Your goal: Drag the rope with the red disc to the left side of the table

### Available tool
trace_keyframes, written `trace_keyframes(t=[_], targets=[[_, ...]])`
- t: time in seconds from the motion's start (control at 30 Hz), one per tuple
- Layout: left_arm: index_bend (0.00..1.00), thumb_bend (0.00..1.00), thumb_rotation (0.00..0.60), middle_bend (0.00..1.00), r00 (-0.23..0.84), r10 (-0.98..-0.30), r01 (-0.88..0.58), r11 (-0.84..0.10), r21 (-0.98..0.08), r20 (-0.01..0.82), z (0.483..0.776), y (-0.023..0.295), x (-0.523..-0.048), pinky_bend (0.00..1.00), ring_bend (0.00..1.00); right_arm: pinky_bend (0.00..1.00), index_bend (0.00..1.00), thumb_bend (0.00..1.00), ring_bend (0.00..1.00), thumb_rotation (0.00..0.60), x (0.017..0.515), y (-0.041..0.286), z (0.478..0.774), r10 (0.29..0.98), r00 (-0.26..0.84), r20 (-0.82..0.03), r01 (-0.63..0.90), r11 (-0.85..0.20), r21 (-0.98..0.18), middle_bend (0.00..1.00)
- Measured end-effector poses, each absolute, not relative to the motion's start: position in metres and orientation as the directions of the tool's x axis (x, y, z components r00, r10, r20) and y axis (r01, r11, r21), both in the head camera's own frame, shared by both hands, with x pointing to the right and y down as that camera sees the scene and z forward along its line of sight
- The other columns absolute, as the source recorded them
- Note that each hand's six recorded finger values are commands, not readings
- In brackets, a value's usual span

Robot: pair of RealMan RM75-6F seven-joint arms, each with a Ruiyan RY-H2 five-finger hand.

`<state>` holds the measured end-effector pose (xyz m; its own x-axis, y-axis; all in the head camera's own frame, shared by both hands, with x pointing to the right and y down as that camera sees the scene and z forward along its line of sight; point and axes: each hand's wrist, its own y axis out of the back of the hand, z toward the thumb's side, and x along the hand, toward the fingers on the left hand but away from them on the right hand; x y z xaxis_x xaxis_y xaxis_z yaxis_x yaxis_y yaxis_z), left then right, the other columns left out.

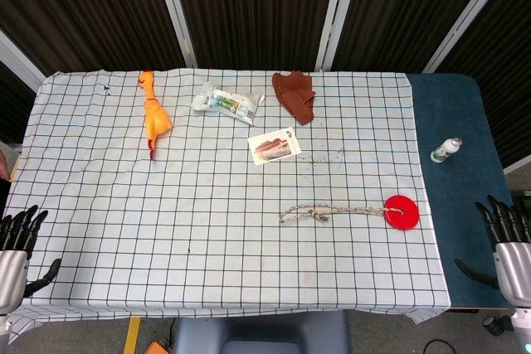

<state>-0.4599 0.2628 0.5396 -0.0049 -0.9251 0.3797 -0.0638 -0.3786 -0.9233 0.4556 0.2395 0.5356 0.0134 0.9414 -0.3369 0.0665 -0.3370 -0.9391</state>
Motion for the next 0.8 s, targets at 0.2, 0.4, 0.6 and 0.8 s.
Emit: trace_keyframes(t=[0.2, 0.4, 0.6, 0.8], targets=[[0.0, 0.33, 0.6, 0.0, -0.007, -0.925, -0.063, -0.379, -0.923, 0.38, 0.539, 0.262, -0.46, 0.02, 0.0, 0.0, 0.0, 0.25, 0.0, 0.6, 0.456, 0.239, 0.536, 0.941, 0.014, -0.338, 0.065, -0.338, -0.939, 0.0], [0.0, 0.33, 0.6, 0.0, 0.084, -0.916, -0.088, -0.399, -0.913, 0.392, 0.546, 0.248, -0.434, 0.02, 0.0, 0.0, 0.0, 0.25, 0.0, 0.6, 0.455, 0.237, 0.535, 0.942, 0.004, -0.335, 0.07, -0.334, -0.94, 0.0], [0.0, 0.33, 0.6, 0.0, 0.257, -0.875, -0.141, -0.454, -0.88, 0.41, 0.566, 0.221, -0.375, 0.02, 0.0, 0.0, 0.0, 0.25, 0.0, 0.6, 0.452, 0.233, 0.538, 0.94, 0.009, -0.342, 0.049, -0.342, -0.938, 0.0], [0.0, 0.33, 0.6, 0.0, 0.431, -0.783, -0.178, -0.562, -0.808, 0.449, 0.6, 0.201, -0.298, 0.02, 0.0, 0.0, 0.0, 0.25, 0.0, 0.6, 0.449, 0.225, 0.539, 0.936, 0.02, -0.351, 0.038, -0.351, -0.935, 0.0]])
